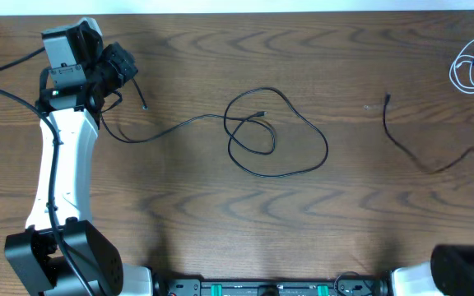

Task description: Untangle cables

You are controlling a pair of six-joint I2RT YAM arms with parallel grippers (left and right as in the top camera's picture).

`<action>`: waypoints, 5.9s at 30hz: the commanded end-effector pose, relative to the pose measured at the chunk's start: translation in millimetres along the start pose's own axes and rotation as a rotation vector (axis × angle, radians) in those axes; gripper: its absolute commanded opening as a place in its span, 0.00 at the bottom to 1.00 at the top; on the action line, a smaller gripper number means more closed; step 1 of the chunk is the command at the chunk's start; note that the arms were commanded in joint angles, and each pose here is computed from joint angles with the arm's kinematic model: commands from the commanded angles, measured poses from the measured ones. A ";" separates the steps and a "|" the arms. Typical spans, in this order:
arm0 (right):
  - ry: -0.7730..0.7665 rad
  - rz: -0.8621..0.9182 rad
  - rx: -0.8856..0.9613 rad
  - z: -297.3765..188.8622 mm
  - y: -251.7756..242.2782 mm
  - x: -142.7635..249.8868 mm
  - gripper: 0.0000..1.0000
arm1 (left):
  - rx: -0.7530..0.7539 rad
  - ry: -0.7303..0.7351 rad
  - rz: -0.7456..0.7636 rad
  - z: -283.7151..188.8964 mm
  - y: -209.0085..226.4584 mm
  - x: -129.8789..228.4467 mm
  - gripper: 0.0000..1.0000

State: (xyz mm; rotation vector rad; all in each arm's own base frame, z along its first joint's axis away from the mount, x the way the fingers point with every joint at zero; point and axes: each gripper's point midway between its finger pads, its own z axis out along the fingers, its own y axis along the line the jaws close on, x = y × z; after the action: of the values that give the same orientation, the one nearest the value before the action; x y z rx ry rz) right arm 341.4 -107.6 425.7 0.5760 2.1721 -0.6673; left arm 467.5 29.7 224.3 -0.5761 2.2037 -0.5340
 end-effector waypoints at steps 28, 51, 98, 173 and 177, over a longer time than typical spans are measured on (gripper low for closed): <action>0.929 -0.377 -0.209 137.6 157.1 224.6 0.57 | -0.005 -0.005 0.017 1.3 0.7 -2.8 0.08; 0.976 -0.532 -0.823 146.6 244.5 329.5 0.68 | -0.011 -0.008 0.017 1.3 1.8 -3.2 0.08; 0.629 0.353 0.105 316.2 38.9 220.0 0.01 | -0.029 -0.025 0.019 1.3 4.5 -6.7 0.08; 0.030 -0.443 -1.150 101.2 331.9 116.1 0.99 | -0.032 -0.005 0.109 9.5 6.5 -1.7 0.08; 0.097 -0.535 -1.224 80.5 380.3 162.2 0.99 | -0.036 0.018 0.133 9.5 8.3 3.5 0.08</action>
State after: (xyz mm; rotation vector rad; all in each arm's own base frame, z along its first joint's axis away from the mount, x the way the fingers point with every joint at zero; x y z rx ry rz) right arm 524.6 117.1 177.0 -0.5125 2.3117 0.3783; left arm 470.3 33.6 215.1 -0.5011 2.2315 -0.4629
